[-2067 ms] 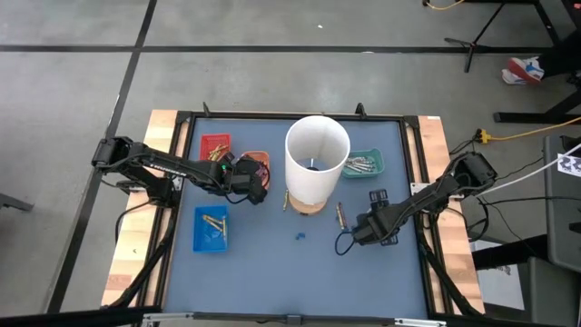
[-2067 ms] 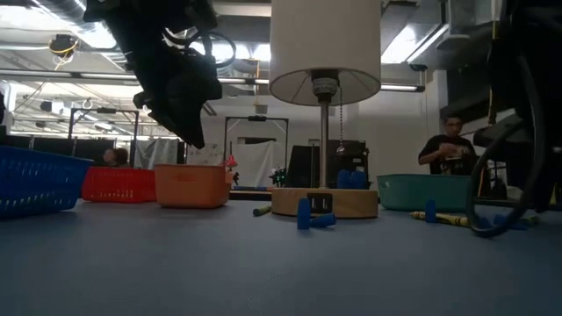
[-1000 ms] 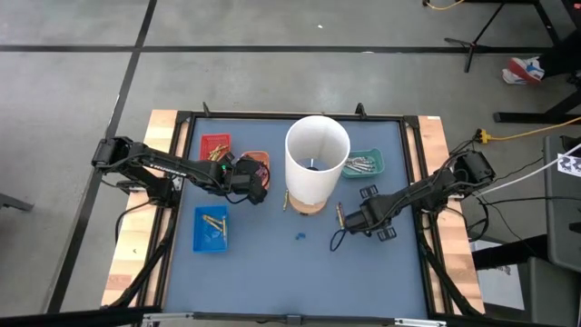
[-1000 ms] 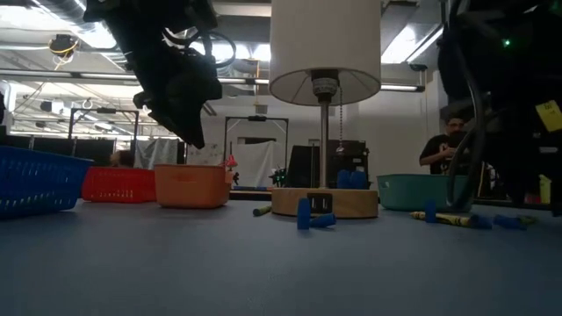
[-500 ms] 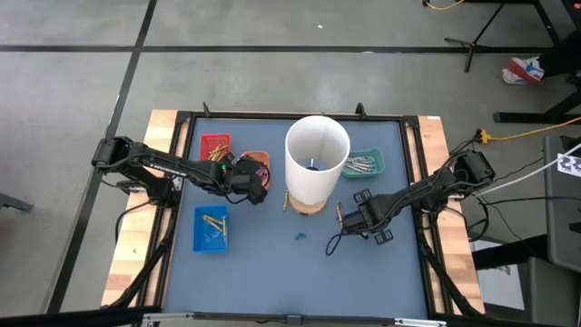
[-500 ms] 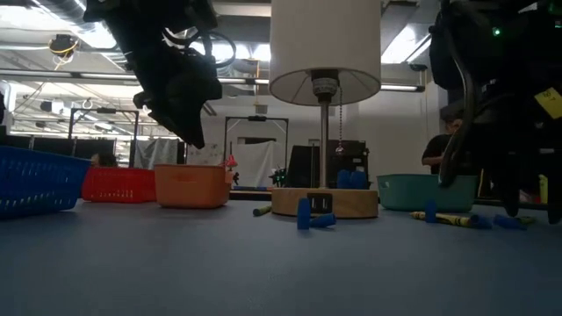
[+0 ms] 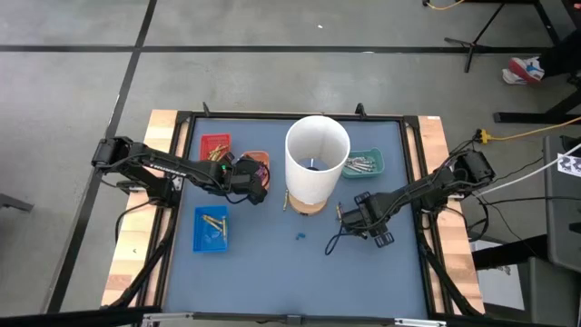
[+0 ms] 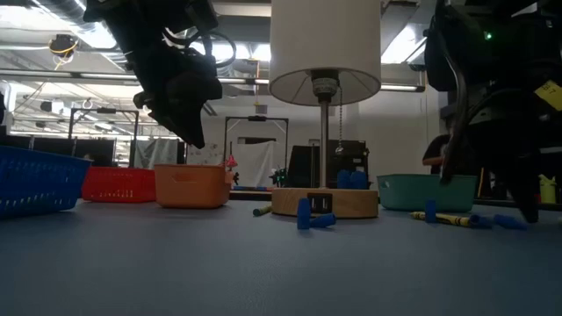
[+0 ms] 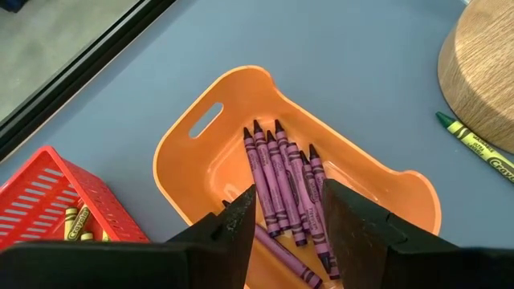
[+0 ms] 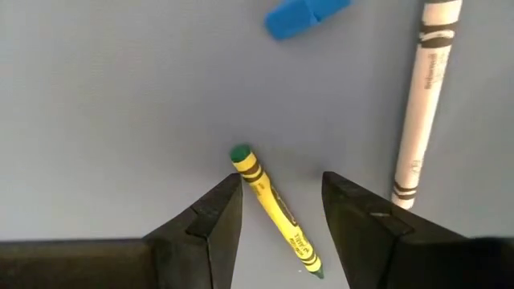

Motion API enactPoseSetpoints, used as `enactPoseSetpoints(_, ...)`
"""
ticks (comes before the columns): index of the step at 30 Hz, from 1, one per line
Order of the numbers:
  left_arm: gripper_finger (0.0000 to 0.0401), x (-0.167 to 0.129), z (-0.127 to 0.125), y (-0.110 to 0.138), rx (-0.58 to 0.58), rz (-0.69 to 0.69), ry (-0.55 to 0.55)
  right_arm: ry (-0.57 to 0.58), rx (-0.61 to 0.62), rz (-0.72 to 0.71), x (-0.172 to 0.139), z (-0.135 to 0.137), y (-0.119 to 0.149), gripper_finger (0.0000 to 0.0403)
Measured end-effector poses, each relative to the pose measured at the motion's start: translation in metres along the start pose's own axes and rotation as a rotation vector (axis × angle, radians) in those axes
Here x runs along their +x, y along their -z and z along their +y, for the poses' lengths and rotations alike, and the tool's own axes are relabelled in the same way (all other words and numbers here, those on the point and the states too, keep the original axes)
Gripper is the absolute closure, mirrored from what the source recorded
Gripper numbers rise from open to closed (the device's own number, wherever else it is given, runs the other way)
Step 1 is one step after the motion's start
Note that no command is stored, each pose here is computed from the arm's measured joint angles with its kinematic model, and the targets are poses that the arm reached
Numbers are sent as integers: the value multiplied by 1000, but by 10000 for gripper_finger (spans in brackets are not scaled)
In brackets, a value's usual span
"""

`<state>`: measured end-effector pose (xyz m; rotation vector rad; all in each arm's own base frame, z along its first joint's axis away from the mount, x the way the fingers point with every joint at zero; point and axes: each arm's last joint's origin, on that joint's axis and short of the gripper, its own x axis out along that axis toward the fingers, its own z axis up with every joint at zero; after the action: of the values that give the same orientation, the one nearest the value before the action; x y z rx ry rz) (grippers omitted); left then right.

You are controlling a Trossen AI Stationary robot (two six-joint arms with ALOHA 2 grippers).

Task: Sort crayons
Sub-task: Put the green crayon into the red bin

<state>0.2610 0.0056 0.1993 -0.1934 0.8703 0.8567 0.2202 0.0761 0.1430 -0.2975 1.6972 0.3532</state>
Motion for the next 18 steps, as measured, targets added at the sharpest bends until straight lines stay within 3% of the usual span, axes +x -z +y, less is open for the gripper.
enactPoseSetpoints(8,273,0,0,0,0,0,0,16,1,19,6,0,5,241)
enactPoseSetpoints(18,273,0,0,0,0,0,0,5,2,17,9,0,6,324)
